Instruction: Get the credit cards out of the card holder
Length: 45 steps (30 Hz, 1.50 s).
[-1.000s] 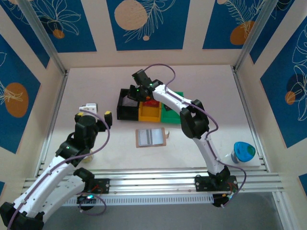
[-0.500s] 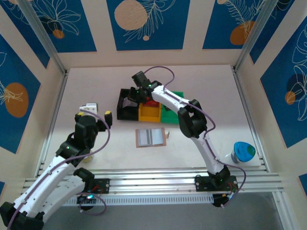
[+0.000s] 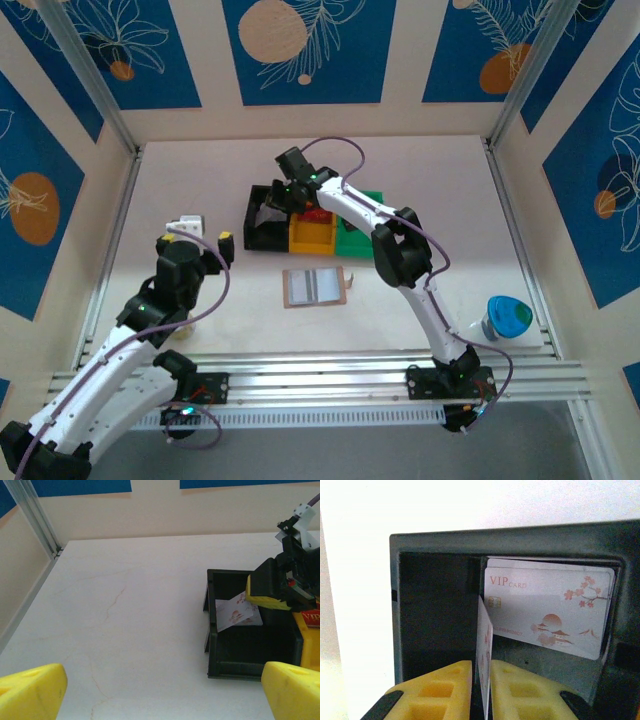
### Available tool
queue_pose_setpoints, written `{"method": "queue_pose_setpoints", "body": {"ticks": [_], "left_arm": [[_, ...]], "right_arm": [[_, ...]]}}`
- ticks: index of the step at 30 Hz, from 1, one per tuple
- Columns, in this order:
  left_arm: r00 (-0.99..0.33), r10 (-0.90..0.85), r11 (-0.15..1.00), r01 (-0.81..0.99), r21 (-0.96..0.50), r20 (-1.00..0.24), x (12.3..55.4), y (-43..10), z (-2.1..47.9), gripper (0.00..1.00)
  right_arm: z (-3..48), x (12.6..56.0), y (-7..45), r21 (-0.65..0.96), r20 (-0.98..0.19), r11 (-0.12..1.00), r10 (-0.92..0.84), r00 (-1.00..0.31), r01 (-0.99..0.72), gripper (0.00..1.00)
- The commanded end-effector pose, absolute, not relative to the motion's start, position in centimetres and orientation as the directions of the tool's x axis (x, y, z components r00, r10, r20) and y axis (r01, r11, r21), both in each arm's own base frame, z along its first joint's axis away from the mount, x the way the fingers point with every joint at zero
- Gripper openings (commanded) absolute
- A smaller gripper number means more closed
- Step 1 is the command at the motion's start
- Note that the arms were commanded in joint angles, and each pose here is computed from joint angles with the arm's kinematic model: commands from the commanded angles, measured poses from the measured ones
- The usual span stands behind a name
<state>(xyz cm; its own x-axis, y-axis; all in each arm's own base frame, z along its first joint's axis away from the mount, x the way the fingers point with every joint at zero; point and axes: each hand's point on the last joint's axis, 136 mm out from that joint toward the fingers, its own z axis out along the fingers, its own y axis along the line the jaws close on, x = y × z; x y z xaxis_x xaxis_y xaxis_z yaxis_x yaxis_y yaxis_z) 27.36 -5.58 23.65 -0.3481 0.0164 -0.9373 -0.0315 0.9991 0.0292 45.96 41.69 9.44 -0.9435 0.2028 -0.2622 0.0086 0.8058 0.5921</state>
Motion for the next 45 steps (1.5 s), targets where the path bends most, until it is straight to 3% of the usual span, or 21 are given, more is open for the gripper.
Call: {"method": "queue_pose_setpoints", "body": {"ticks": [1,10,17,24,30,37,45], "left_arm": [[-0.337,0.018,0.998,-0.047,0.036,-0.941,27.6,-5.2,23.7,1.0],[-0.335,0.018,0.998,-0.049,0.036,-0.942,27.5,-5.2,23.7,1.0],[-0.339,0.019,0.999,-0.04,0.034,-0.941,27.6,-5.3,23.6,1.0],[-0.367,0.032,0.999,0.004,0.033,-0.93,27.6,-6.1,23.0,1.0],[-0.399,0.043,0.999,0.045,0.027,-0.916,27.5,-6.9,22.4,1.0],[-0.446,0.062,0.994,0.104,0.017,-0.893,27.3,-8.1,21.5,1.0],[-0.569,0.095,0.972,0.229,-0.047,-0.817,27.1,-11.3,19.5,1.0]], "right_arm": [[9.2,46.1,41.2,0.576,-0.246,0.817,0.206,-0.947,0.028,0.21],[11.1,46.3,41.0,0.57,-0.273,0.822,0.198,-0.942,0.008,0.21],[15.9,45.9,41.1,0.602,-0.327,0.797,0.18,-0.928,-0.058,0.22],[21.8,43.3,40.3,0.577,-0.444,0.794,0.105,-0.89,-0.194,0.22],[23.9,39.9,38.1,0.544,-0.499,0.795,0.048,-0.865,-0.27,0.22],[22.8,35.0,35.0,0.553,-0.481,0.777,0.004,-0.877,-0.3,0.22],[17.2,29.4,31.5,0.546,-0.398,0.785,-0.064,-0.915,-0.292,0.22]]}}
